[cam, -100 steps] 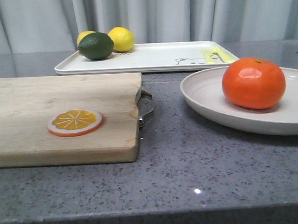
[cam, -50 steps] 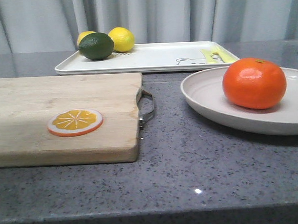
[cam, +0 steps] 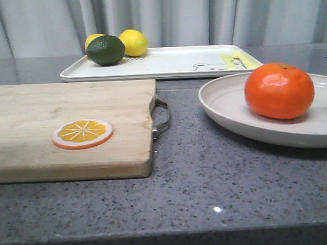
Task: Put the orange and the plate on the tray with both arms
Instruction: 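Move the right gripper down to the rim of the white plate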
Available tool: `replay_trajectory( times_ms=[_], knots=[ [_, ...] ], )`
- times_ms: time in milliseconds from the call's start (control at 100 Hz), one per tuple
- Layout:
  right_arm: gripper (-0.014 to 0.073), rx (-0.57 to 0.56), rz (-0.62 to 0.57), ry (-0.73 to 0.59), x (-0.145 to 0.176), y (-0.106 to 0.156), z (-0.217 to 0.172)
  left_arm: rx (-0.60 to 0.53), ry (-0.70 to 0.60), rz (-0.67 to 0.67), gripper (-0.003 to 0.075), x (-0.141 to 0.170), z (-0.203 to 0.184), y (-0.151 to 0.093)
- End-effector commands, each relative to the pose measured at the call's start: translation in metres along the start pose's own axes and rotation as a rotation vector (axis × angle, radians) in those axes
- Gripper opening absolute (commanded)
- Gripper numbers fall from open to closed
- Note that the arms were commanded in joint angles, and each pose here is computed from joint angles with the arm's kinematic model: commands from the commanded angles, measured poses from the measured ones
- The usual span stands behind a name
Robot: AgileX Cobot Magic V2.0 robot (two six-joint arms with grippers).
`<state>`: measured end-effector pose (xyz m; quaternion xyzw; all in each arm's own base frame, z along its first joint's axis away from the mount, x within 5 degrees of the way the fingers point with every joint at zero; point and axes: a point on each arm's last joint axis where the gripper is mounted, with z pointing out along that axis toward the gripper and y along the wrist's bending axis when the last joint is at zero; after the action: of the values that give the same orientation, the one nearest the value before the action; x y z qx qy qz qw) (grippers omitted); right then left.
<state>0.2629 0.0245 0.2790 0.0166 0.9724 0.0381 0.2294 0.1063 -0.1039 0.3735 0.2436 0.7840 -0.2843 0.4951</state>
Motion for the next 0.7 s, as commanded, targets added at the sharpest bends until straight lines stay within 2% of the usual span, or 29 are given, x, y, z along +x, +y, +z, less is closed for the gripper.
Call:
replay_trajectory(
  times_ms=[0,420,690],
  knots=[
    [0.0314,-0.018,-0.005,-0.075,-0.010,0.002,-0.013,0.010,-0.106,-0.005,0.0187,-0.014,-0.005,-0.002],
    [0.0308,-0.052,-0.023,-0.037,-0.007,0.005,-0.013,0.010,-0.077,-0.004,0.0187,-0.012,-0.005,-0.002],
    [0.0159,-0.045,-0.021,0.037,-0.006,0.005,0.003,0.010,-0.077,-0.004,0.0187,-0.012,-0.005,-0.002]
  ],
)
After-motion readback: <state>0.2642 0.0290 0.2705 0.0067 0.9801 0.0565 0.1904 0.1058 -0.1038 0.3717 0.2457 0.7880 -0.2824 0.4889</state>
